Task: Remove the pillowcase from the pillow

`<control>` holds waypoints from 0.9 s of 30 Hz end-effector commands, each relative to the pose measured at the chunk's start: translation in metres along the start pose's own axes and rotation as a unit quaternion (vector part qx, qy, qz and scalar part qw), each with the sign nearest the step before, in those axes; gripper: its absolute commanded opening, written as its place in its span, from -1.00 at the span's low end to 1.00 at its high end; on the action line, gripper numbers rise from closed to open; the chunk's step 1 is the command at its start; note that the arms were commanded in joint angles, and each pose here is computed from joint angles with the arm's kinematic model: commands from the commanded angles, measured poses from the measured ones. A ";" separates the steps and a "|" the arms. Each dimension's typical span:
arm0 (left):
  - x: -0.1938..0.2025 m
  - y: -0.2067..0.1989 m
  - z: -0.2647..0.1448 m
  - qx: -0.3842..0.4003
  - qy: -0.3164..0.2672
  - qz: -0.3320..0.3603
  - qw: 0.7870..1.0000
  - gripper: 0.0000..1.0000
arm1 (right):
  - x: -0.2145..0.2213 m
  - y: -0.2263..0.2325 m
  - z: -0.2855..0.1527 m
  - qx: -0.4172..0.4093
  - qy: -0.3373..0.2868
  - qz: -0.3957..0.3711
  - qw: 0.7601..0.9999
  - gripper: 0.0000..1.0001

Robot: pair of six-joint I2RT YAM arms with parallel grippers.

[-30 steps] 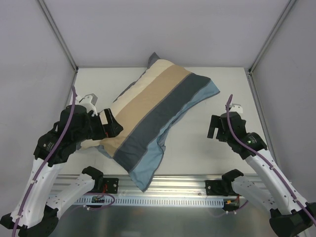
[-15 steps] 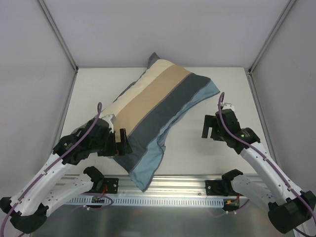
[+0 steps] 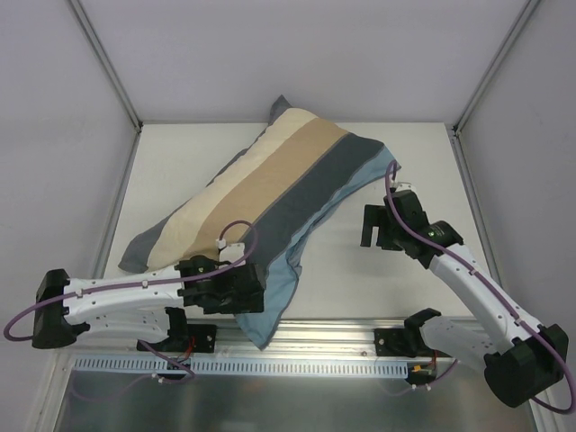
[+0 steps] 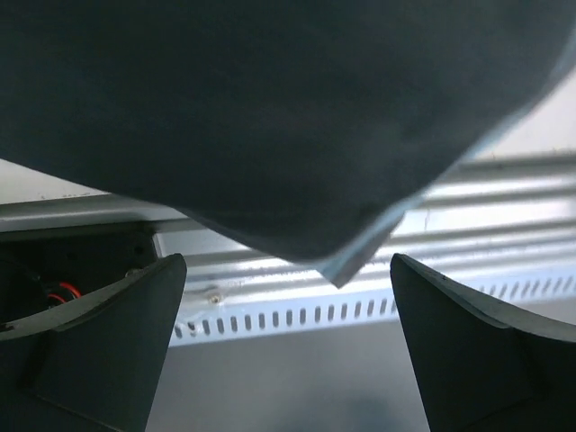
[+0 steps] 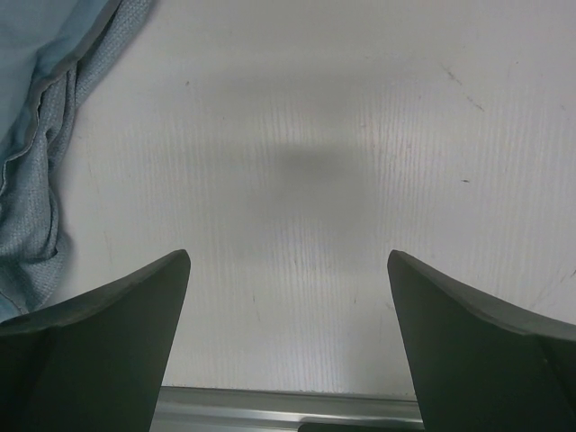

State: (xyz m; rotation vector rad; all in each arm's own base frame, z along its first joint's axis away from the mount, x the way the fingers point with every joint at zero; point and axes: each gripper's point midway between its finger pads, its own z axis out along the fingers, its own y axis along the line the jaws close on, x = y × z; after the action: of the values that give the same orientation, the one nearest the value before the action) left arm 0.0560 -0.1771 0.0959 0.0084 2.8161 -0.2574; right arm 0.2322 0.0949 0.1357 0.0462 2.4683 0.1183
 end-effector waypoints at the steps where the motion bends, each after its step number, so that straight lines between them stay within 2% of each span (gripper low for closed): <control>1: -0.013 0.005 0.019 -0.036 -0.054 -0.071 0.995 0.98 | -0.012 0.006 -0.009 -0.017 -0.023 -0.003 1.000 0.93; 9: -0.009 -0.050 0.051 0.029 -0.056 -0.086 0.994 0.98 | -0.005 0.003 -0.008 -0.017 -0.021 0.005 1.000 0.93; 11: -0.011 -0.045 0.064 0.002 -0.068 -0.091 0.994 0.97 | -0.002 0.004 -0.007 -0.019 -0.021 0.009 1.000 0.93; 12: -0.013 -0.046 0.066 -0.002 -0.074 -0.099 0.992 0.65 | -0.002 0.003 -0.006 -0.018 -0.021 0.010 1.000 0.93; 13: -0.015 -0.045 0.069 -0.011 -0.080 -0.097 0.992 0.45 | 0.000 0.002 -0.005 -0.016 -0.017 0.013 1.000 0.93; 14: -0.020 -0.043 0.069 -0.014 -0.088 -0.102 0.991 0.15 | -0.001 0.002 -0.005 -0.017 -0.016 0.018 1.000 0.93; 15: -0.024 -0.042 0.066 -0.008 -0.093 -0.111 0.989 -0.51 | 0.000 0.003 -0.004 -0.023 -0.010 0.024 0.999 0.93; 16: -0.032 -0.037 0.064 -0.007 -0.097 -0.127 0.987 -0.82 | -0.001 0.002 -0.003 -0.025 -0.007 0.029 0.999 0.93; 17: -0.035 -0.028 0.064 -0.010 -0.097 -0.138 0.986 -1.00 | -0.002 0.005 -0.004 -0.035 -0.003 0.036 0.999 0.93; 19: -0.048 -0.012 0.044 0.011 -0.112 -0.169 0.979 -1.00 | -0.008 -0.003 -0.004 -0.036 -0.003 0.062 0.997 0.93; 20: -0.059 0.006 0.042 0.004 -0.130 -0.193 0.973 -1.00 | -0.012 -0.001 -0.006 -0.054 -0.001 0.075 0.996 0.93; 21: -0.071 0.011 0.022 0.044 -0.152 -0.221 0.962 -1.00 | -0.020 -0.011 -0.006 -0.051 -0.008 0.106 0.993 0.93; 23: -0.081 0.034 0.006 0.050 -0.176 -0.249 0.951 -1.00 | -0.036 -0.014 -0.008 -0.066 -0.020 0.135 0.988 0.93; 25: -0.099 0.056 -0.022 0.079 -0.227 -0.290 0.926 -1.00 | -0.051 -0.025 -0.007 -0.064 -0.029 0.175 0.982 0.93; 27: -0.106 0.074 -0.049 0.088 -0.258 -0.307 0.912 -1.00 | -0.071 -0.035 0.002 -0.072 -0.040 0.218 0.973 0.93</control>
State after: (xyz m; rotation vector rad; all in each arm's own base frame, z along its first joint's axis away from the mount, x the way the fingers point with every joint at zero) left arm 0.1448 -0.1352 0.1423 -0.7645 2.2813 -0.6402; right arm 0.2545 0.0528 0.1432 0.4373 2.4436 0.3005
